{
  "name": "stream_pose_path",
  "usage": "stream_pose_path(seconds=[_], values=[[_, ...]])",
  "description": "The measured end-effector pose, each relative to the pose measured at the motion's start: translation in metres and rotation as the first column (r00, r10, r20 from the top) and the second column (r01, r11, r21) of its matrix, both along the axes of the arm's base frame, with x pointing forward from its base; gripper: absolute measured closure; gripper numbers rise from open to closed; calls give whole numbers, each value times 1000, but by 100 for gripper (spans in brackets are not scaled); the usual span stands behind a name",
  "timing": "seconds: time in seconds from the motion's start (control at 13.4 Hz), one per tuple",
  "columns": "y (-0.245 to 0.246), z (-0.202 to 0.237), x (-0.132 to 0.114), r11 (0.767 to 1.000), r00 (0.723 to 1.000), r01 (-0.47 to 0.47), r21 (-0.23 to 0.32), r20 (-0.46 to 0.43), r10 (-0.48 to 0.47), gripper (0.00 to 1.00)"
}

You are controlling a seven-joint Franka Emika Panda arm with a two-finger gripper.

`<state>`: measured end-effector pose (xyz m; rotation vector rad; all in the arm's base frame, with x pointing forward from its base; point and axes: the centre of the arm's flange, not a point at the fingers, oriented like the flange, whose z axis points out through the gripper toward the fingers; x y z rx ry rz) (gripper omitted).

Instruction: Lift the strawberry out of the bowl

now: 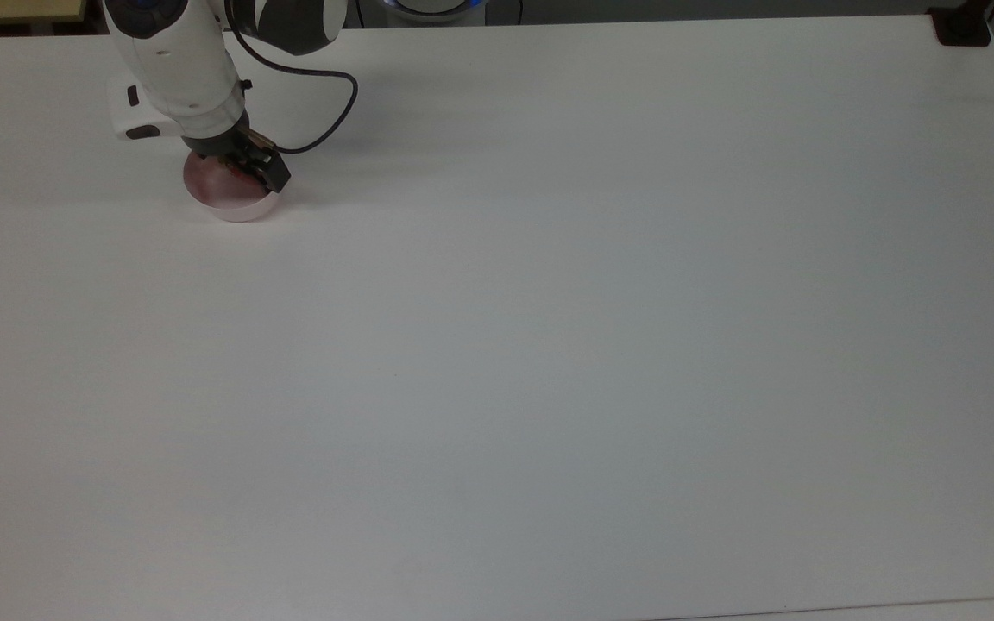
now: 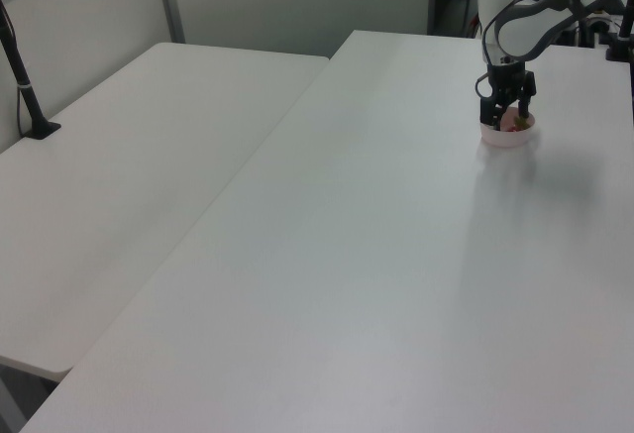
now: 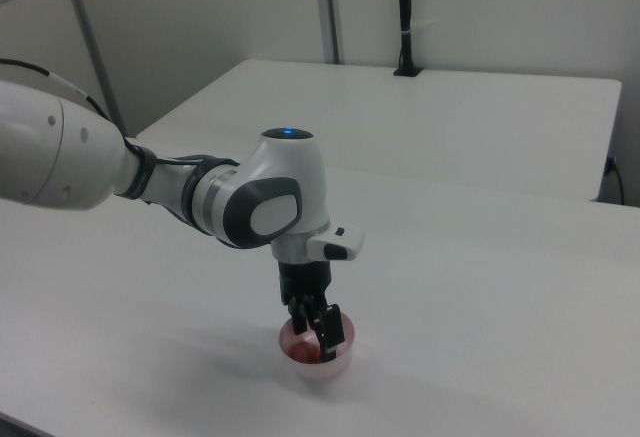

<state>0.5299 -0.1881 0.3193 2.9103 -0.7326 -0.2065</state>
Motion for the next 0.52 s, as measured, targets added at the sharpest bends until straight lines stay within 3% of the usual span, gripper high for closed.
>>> stream_pose_path(seconds=[0.22, 0.52], values=[[3, 0, 1, 996, 996, 91, -15, 11, -91, 0], [19, -3, 5, 992, 992, 126, -19, 12, -126, 5]])
